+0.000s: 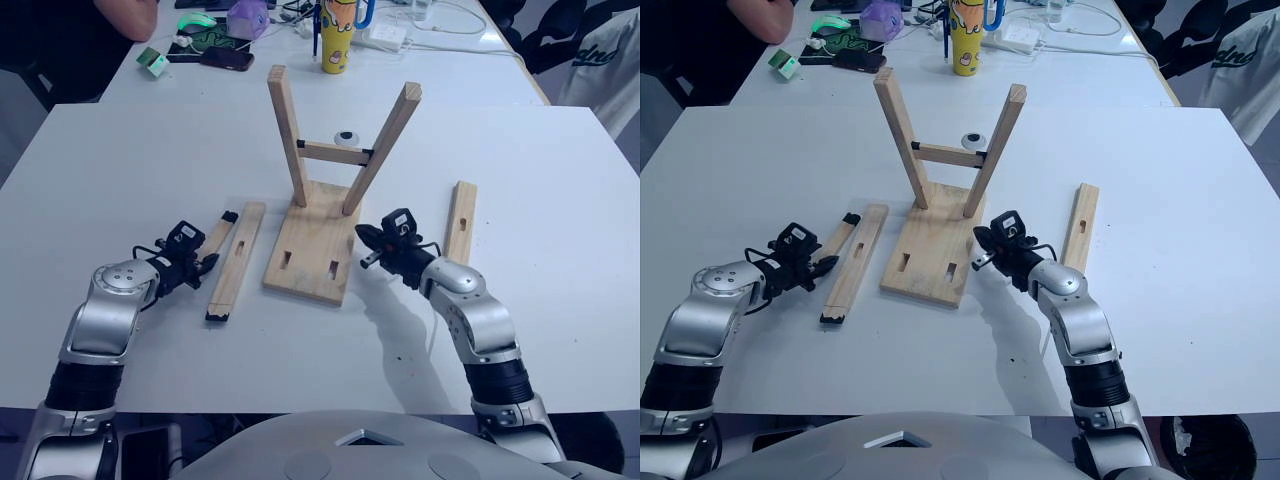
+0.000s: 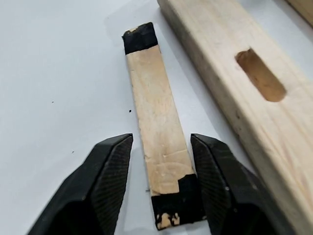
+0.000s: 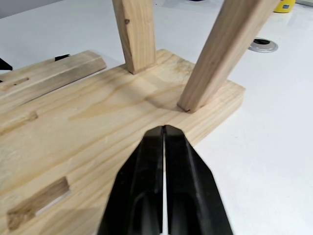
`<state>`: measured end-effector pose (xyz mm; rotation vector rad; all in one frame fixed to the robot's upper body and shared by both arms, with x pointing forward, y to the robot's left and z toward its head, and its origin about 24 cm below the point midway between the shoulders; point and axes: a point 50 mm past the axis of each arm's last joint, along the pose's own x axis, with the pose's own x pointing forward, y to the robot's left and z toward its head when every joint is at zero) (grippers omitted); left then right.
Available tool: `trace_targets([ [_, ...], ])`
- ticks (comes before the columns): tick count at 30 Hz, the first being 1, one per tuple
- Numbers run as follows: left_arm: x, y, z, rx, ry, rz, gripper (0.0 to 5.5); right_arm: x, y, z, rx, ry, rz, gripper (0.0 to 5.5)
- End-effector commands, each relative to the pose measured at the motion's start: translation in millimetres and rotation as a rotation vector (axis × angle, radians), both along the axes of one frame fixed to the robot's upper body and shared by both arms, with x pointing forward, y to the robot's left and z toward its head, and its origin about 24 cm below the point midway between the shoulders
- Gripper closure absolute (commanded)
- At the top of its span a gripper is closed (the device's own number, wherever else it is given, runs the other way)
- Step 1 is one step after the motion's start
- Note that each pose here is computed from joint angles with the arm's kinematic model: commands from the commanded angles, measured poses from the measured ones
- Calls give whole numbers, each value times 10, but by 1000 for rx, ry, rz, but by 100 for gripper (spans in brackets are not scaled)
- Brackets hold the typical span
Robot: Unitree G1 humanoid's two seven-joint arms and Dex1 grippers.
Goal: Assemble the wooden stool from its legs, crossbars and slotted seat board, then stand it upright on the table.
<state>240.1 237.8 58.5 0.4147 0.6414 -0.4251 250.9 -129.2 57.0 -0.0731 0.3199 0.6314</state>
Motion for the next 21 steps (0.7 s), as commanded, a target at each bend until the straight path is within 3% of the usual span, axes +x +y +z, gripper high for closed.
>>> trace_targets([
  [1, -67, 27, -143, -38, 63, 47, 330, 1, 14, 10, 5, 0, 5, 550],
  [5, -109, 84, -290, -55, 132, 111, 330, 21, 12, 30, 14, -4, -3, 550],
  [11, -181, 97, -468, -49, 223, 68, 415, 35, -9, 94, 45, -9, -17, 550],
  [14, -249, 139, -553, -50, 247, 73, 416, 72, -46, 180, 96, -24, -44, 550],
  [18, -242, 194, -580, -85, 186, 110, 416, 62, -99, 228, 112, 5, -64, 550],
  [21, -159, 210, -493, -116, 25, 148, 416, -44, -96, 198, 101, 52, -31, 550],
])
